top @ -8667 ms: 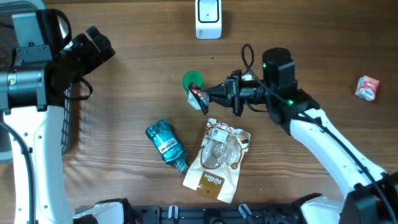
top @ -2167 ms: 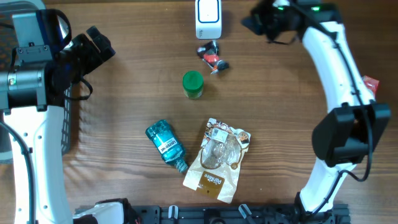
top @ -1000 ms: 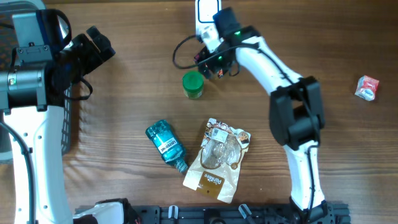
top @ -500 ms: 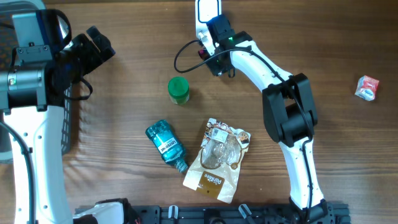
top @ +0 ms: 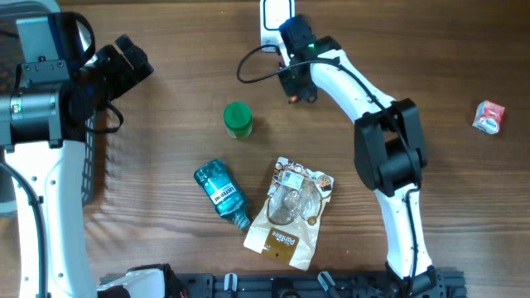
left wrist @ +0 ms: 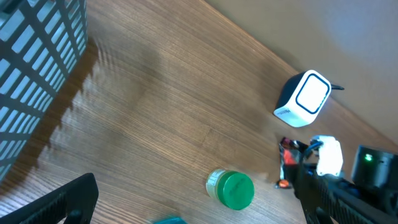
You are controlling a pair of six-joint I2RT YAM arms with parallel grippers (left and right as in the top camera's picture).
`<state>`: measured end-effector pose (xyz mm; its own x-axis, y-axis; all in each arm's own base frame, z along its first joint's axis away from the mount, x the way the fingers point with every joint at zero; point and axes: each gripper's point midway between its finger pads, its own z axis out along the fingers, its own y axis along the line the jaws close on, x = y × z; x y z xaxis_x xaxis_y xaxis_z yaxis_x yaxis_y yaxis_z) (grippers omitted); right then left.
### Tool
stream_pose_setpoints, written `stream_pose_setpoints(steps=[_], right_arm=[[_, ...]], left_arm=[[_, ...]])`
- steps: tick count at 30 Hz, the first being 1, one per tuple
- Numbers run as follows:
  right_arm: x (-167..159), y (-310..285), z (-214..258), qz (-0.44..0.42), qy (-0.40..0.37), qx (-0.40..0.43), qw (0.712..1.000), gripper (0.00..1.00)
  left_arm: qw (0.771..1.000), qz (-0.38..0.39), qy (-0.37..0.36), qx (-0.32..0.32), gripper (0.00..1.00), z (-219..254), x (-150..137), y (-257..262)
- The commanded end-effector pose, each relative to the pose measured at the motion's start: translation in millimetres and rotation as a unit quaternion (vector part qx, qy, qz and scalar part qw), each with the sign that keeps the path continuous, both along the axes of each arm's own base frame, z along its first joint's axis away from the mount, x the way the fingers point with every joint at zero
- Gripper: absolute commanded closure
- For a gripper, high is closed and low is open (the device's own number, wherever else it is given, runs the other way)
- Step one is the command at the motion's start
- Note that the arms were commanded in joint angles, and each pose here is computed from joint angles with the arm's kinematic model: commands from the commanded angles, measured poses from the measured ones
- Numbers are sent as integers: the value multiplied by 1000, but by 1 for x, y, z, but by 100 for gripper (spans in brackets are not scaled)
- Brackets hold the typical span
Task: Scan the item barcode
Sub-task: 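Grasp the hex wrench package again with the right gripper, then carry the hex wrench package to the right table edge and drop it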
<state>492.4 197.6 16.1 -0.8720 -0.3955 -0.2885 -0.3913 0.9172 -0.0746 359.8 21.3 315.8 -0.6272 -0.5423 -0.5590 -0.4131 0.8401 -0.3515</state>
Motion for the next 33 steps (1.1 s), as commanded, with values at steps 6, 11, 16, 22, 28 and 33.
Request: stream_pose_setpoints(steps=[6, 11, 16, 22, 28, 33], right_arm=[[-36, -117, 42, -197, 71, -50, 977, 95], [-62, -216, 48, -322, 110, -124, 932, 95], [-78, -330, 51, -455, 107, -127, 875, 95], [-111, -437, 47, -580, 92, -75, 806, 84], [-146, -479, 46, -633, 106, -34, 766, 0], [-128, -456, 103, -622, 47, 47, 780, 0]], left_arm=[[1000, 1, -1, 8, 0, 1, 1, 4], [1000, 1, -1, 8, 0, 1, 1, 4], [1000, 1, -1, 8, 0, 1, 1, 4], [1000, 1, -1, 8, 0, 1, 1, 4], [1000, 1, -1, 8, 0, 1, 1, 4], [1000, 1, -1, 8, 0, 1, 1, 4]])
